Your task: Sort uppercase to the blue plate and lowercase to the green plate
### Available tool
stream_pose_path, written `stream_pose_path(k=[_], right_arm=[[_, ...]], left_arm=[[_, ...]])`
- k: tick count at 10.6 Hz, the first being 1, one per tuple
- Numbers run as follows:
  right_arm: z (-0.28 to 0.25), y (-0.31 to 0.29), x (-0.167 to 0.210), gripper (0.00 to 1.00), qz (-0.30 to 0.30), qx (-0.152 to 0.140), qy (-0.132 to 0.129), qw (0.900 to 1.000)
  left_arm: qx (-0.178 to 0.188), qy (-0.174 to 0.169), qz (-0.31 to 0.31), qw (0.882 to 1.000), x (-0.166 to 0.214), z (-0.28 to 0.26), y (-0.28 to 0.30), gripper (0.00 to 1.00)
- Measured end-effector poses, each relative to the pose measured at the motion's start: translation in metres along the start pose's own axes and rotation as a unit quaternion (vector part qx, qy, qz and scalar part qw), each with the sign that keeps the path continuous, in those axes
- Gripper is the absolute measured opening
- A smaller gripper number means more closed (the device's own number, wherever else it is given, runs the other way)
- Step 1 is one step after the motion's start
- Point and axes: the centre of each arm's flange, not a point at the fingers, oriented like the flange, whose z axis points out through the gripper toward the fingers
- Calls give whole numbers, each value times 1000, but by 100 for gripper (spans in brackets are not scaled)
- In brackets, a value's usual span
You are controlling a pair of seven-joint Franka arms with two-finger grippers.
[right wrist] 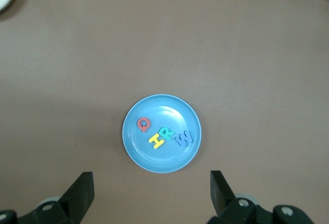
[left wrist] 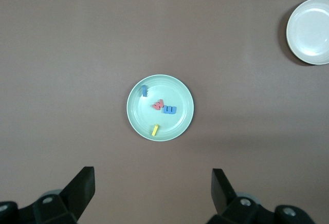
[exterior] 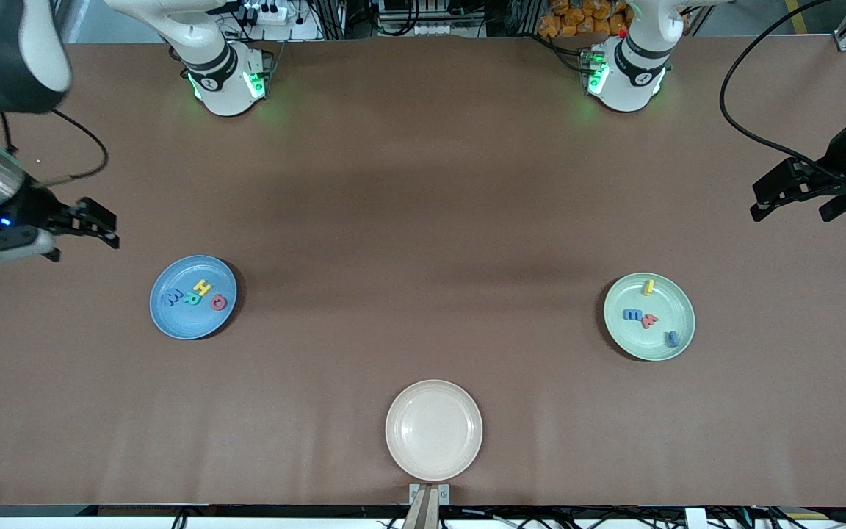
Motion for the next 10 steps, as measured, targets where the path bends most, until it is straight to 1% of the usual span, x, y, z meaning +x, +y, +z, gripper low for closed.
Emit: stream_pose_path(k=[2, 5, 6, 8, 10], right_arm=[[-51, 7, -3, 100, 4, 3, -1, 1000], [-106, 9, -10, 100, 4, -5, -4, 1000], [-119, 9, -13, 100, 12, -6, -9, 1000], [-124, 8, -22, 100, 55, -1, -37, 998], [-122, 7, -24, 100, 78, 0, -47, 996]], left_arm=[[0, -1, 0, 1000, 0, 1, 0, 100], [0, -1, 0, 1000, 0, 1, 0, 100], [0, -1, 0, 1000, 0, 1, 0, 100], [0, -1, 0, 1000, 0, 1, 0, 100], [0, -1, 0, 1000, 0, 1, 0, 100]])
